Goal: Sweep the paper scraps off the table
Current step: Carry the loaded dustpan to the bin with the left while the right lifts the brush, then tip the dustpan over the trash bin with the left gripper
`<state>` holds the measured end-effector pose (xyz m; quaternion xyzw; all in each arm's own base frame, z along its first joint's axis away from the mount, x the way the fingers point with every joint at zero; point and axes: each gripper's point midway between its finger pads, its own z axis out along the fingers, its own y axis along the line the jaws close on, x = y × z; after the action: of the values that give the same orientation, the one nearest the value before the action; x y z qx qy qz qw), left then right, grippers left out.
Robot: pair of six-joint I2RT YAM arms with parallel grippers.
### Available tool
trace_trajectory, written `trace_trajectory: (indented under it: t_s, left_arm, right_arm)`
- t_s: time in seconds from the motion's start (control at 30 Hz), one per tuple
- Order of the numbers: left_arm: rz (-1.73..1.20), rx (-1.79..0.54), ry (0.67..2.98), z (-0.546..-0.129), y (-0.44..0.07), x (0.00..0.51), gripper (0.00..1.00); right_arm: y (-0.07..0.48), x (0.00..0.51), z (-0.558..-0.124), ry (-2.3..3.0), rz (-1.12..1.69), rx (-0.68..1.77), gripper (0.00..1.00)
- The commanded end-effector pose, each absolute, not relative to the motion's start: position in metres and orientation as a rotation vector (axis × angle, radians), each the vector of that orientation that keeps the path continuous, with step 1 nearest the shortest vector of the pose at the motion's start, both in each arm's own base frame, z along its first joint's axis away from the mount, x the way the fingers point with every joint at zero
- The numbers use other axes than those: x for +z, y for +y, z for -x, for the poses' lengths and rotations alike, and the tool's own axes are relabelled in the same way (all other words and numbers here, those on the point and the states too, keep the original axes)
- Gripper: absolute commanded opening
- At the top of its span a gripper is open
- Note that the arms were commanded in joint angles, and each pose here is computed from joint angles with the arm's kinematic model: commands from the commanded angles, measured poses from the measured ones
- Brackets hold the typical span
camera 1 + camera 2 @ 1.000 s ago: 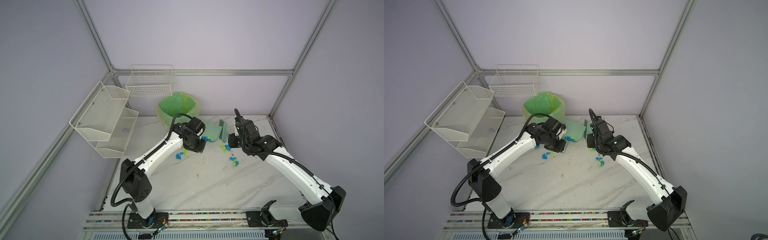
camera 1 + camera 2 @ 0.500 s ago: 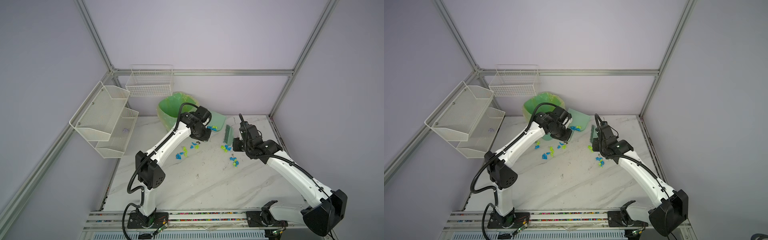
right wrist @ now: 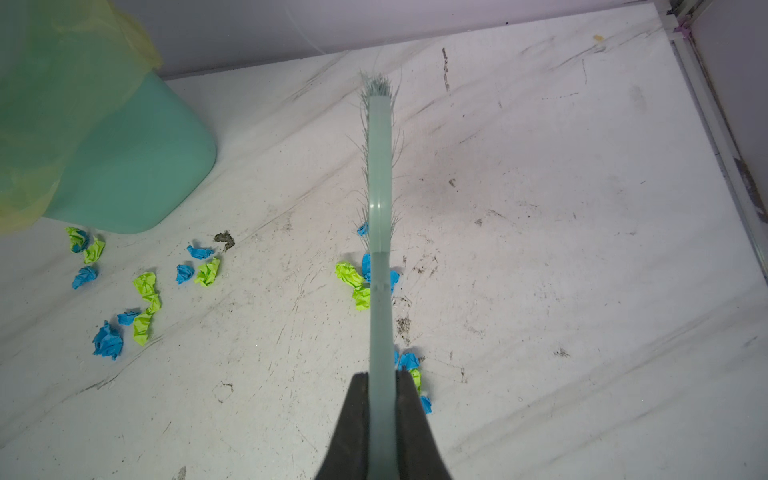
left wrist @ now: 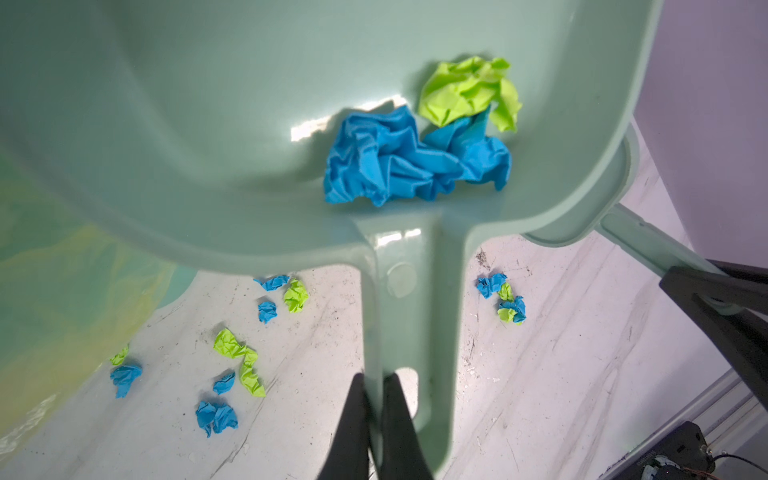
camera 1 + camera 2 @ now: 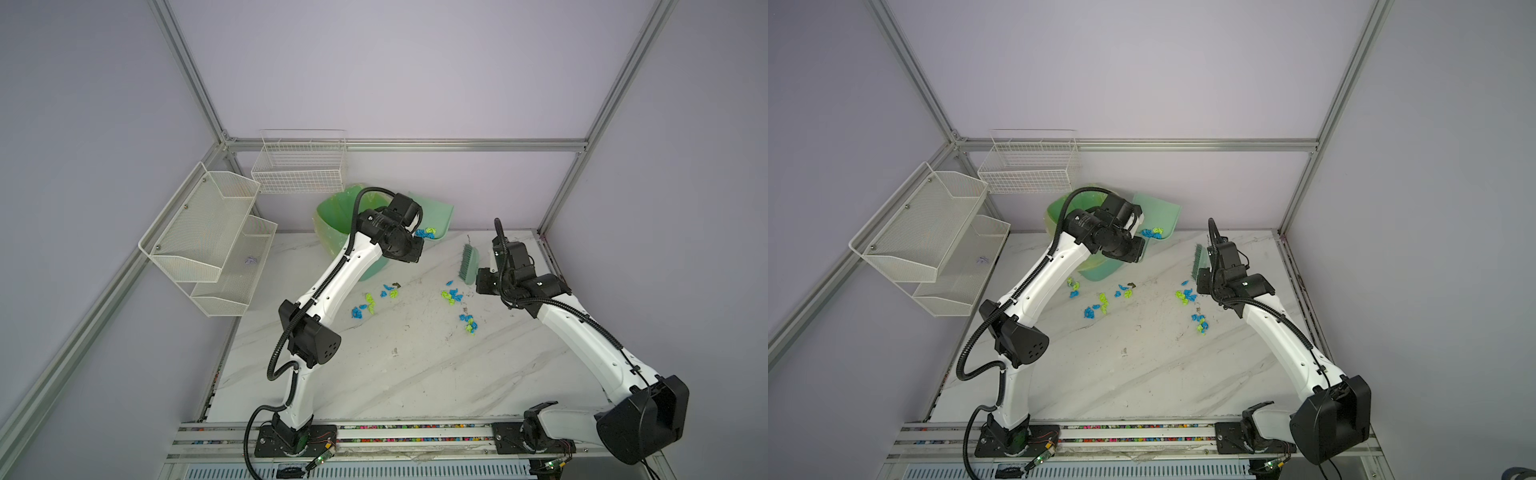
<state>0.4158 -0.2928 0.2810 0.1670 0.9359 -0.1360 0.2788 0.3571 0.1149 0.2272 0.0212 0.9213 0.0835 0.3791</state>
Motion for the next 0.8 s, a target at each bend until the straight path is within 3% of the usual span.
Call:
trace_trajectory:
  t_s: [0.0,0.77]
  left_arm:
    - [-0.385,-0.377,2.379,-0.428,-0.273,0.332,0.00]
    - [-0.072,-0.199,2.228,-0.473,-0.140,0.391,0.00]
  right_arm:
    - [0.122,0.233,-0.366,2.318,-0.036,0.267,0.00]
    - [0.129,0.241,-0.372,2.309,-0.052,0.313,0.00]
